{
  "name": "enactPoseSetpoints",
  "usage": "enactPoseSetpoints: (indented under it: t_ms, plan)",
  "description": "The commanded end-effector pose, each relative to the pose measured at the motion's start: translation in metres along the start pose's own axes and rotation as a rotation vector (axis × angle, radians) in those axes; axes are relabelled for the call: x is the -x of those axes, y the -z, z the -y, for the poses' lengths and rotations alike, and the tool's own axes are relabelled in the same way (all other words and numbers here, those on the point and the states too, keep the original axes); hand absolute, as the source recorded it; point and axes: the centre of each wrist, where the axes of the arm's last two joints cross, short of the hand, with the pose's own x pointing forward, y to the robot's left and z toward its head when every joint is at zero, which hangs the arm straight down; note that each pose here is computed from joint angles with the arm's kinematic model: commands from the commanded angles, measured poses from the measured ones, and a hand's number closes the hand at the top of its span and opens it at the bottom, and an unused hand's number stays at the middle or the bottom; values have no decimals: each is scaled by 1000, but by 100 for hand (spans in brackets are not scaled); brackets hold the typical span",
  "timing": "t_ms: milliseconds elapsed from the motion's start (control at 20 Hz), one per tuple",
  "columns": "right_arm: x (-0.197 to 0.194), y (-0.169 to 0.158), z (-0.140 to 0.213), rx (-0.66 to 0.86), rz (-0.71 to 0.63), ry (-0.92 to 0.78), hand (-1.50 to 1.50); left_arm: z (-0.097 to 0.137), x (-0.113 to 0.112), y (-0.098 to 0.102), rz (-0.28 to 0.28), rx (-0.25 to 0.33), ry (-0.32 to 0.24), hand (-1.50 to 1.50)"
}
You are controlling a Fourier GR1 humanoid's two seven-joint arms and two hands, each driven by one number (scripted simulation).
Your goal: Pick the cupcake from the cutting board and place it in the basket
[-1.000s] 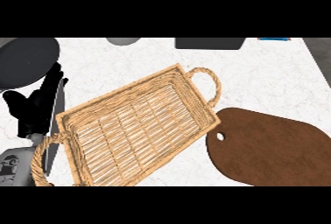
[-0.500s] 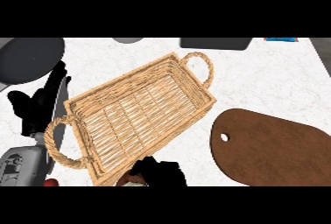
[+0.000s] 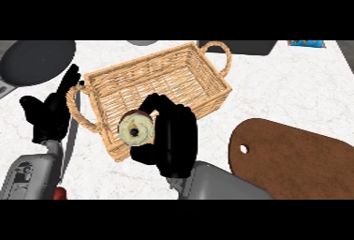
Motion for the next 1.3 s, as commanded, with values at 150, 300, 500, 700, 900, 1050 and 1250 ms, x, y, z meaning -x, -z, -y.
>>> enactPoseSetpoints:
  t_ms: [150, 300, 500, 700, 900, 1050, 1250]
  plan:
    - [-34, 61, 1, -26, -164, 108, 150, -15, -4, 5, -21, -5, -5, 0]
    - [8, 80, -9, 29, 83, -461, 150, -8, 5, -1, -45, -20, -12, 0]
    - [-33, 85, -24, 45, 225, -576, 150, -12, 8, -3, -28, -19, -2, 0]
    - [-56, 93, -28, 54, 271, -662, 150, 5, 11, -7, -33, -42, -7, 0]
    - [-51, 110, -30, 55, 262, -670, 150, 9, 15, -3, -31, -41, 10, 0]
    - [-64, 132, -18, 42, 216, -683, 150, -11, 18, -9, -37, -33, 7, 0]
    - [-47, 131, -24, -64, 140, -741, 150, -9, 7, 1, -35, -51, 7, 0]
